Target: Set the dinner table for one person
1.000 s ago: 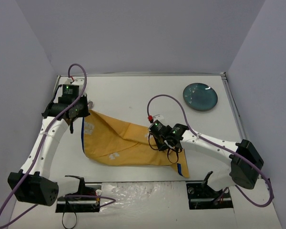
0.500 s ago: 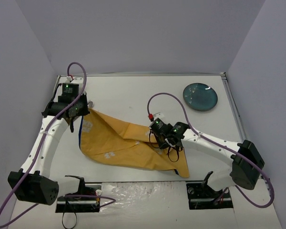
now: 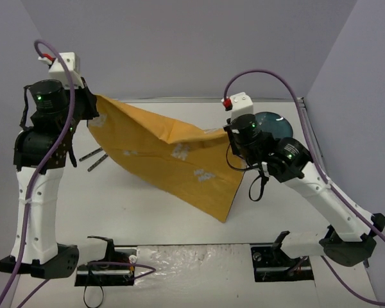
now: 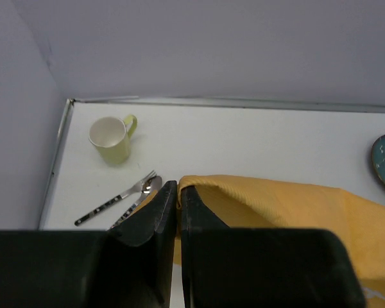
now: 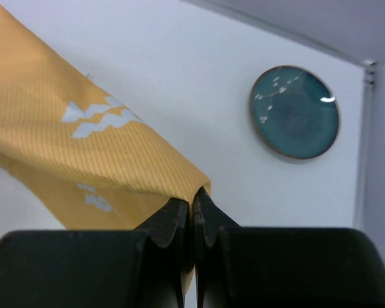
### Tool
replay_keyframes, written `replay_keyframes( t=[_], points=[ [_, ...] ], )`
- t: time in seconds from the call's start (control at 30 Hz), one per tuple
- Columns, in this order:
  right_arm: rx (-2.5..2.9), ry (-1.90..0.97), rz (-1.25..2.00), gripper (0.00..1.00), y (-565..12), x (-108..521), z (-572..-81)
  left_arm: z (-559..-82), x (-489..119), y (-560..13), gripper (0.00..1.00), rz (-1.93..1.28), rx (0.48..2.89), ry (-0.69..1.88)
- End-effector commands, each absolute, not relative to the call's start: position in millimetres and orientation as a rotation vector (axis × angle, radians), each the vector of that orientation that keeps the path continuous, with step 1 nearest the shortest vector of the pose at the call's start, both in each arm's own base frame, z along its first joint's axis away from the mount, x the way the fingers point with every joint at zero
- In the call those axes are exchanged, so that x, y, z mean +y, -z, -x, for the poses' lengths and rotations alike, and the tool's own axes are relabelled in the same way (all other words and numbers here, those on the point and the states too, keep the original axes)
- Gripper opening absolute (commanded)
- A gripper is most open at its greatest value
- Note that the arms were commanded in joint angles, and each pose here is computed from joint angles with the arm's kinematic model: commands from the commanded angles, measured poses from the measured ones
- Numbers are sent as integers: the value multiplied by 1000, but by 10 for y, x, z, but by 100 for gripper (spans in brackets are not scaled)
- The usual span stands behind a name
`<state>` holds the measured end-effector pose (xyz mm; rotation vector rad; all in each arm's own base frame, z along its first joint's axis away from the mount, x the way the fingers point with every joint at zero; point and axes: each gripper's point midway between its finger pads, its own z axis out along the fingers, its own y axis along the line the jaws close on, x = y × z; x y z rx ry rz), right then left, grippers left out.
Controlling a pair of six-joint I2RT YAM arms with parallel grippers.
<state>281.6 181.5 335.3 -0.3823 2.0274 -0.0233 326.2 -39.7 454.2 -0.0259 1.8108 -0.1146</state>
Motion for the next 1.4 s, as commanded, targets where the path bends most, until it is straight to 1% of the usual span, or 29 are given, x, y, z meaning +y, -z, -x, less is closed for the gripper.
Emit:
replay_keyframes(
  t=[0.0, 0.1, 0.27, 0.5, 0.7, 0.77, 0.9, 1.1, 1.17, 1.3, 1.33, 1.37],
  points=[
    [1879, 250, 359, 0, -3964, 1312, -2860, -3080, -215, -5213, 0, 30, 1621, 33],
    [1844, 335, 322, 0, -4189, 1115, -2964, -3065, -139, -5318, 0, 68, 1593, 4],
    [1796, 352, 288, 0, -4477, 950, -3128, -3090, -58, -5407, 0, 105, 1567, -33],
    [1784, 346, 303, 0, -4507, 901, -3461, -3309, -99, -5275, 0, 103, 1609, -31],
    [1773, 315, 312, 0, -4475, 815, -3923, -3664, -148, -5087, 0, 85, 1656, -45],
    [1787, 339, 302, 0, -4406, 729, -4126, -3784, -159, -5045, 0, 83, 1664, -50],
    [1755, 344, 288, 0, -4454, 713, -4507, -4105, -166, -4941, 0, 86, 1690, -66],
    [1688, 431, 252, 0, -4645, 672, -5000, -4596, -240, -5025, 0, 47, 1662, -63],
    [1624, 425, 220, 0, -4886, 668, -5019, -4677, -204, -5137, 0, 40, 1629, -90],
    [1552, 411, 183, 0, -4990, 662, -5016, -4684, -95, -5512, 0, -9, 1509, -185],
    [1494, 405, 160, 0, -5155, 631, -4918, -4663, -102, -5580, 0, -21, 1487, -181],
    [1481, 412, 157, 0, -5098, 622, -4903, -4638, -112, -5608, 0, -36, 1478, -179]
  ],
)
